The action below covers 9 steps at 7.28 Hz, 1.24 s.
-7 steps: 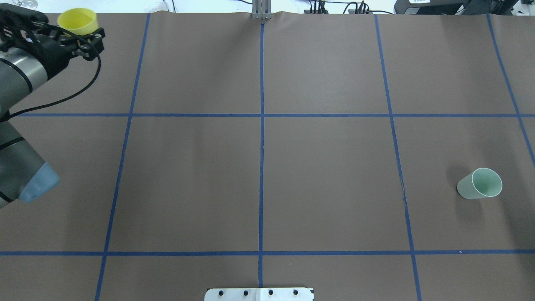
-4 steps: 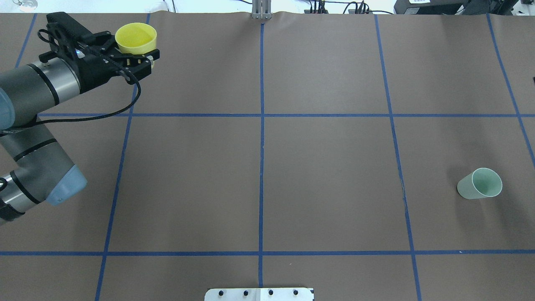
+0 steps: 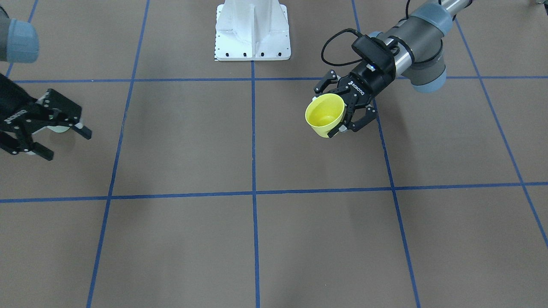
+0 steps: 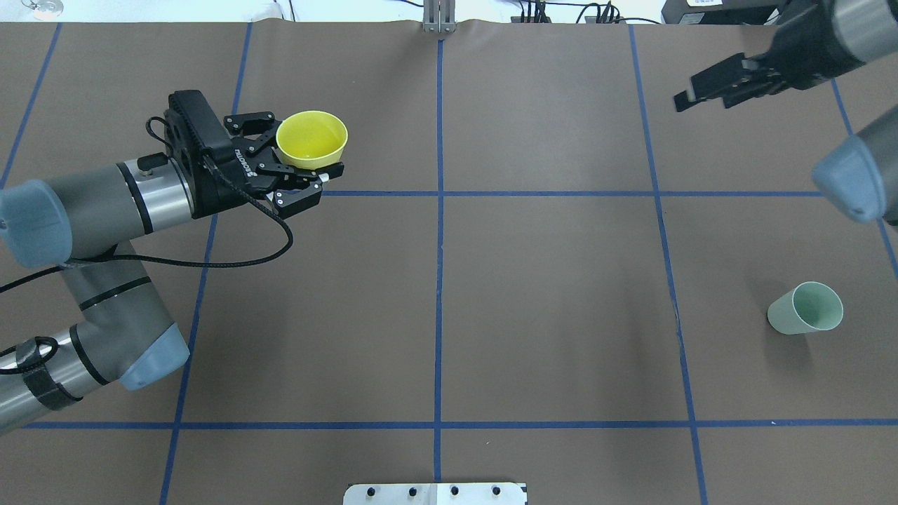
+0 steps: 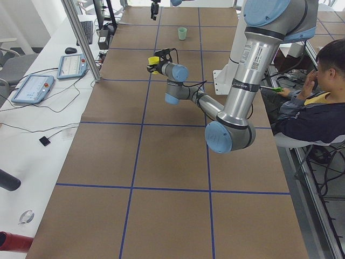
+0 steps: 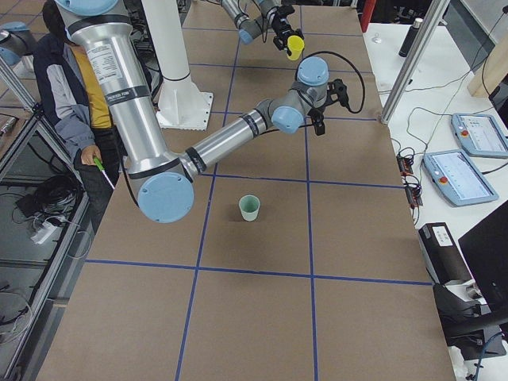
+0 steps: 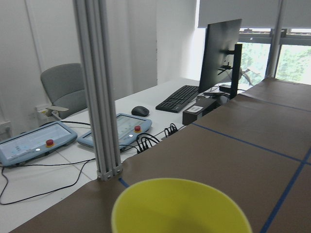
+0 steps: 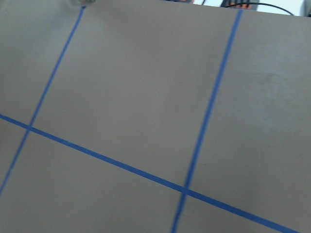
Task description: Transfer and stack yellow cup on green cup
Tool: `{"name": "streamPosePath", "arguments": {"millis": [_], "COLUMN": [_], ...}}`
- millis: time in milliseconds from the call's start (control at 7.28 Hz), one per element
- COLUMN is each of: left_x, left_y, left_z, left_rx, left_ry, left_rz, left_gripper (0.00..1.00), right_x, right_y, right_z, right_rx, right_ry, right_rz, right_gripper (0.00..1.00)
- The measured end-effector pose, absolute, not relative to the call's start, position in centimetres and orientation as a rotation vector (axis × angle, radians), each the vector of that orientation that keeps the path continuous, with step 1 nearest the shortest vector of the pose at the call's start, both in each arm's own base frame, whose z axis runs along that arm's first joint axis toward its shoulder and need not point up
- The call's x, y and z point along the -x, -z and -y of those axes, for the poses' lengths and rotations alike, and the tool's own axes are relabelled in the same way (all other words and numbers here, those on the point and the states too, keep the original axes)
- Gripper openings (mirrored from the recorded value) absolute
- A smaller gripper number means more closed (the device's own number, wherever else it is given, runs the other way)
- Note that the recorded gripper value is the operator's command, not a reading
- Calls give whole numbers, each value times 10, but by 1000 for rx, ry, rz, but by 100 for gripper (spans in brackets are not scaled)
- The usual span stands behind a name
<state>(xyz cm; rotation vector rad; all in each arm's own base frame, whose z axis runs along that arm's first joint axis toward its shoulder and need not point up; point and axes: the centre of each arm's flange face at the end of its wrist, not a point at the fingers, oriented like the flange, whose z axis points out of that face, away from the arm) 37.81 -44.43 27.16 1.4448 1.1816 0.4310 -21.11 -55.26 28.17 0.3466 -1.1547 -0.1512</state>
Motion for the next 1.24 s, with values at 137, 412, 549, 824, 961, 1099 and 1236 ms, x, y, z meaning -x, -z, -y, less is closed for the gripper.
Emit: {"name": "streamPosePath", "arguments": {"millis": [137,412,549,824,961,1099,1236], "left_x": [-389,-403,-409,-417,-418,-419,-420], "left_y": [-270,-270,-270,-270,-270,-270,-268], "left_z": [434,420,414,407,405,405,404], "left_rx": [-1442,-1436,-1430,-1422,-1421,-1421,-1424], "left_ry": [-449,-471,-480,-493,-495,-496,-497], "left_rz": [-1206,-1239,-1250,-1263,-1266,-1268,-1273], "left_gripper": [0,0,1,2,3,4,4], "right_x": [249,316,344,382,400,417,435], "right_y": [-240,-157,-123,-76,-62,-48,-34], "right_z": [547,529,517,497,488,483,481], "right_rx": [-320,-253,-227,-175,-167,-157,-141], "right_ry": [143,89,68,61,61,65,74], "right_rz": [1194,1244,1243,1204,1176,1151,1131], "right_gripper": [100,100,100,100,100,100,100]}}
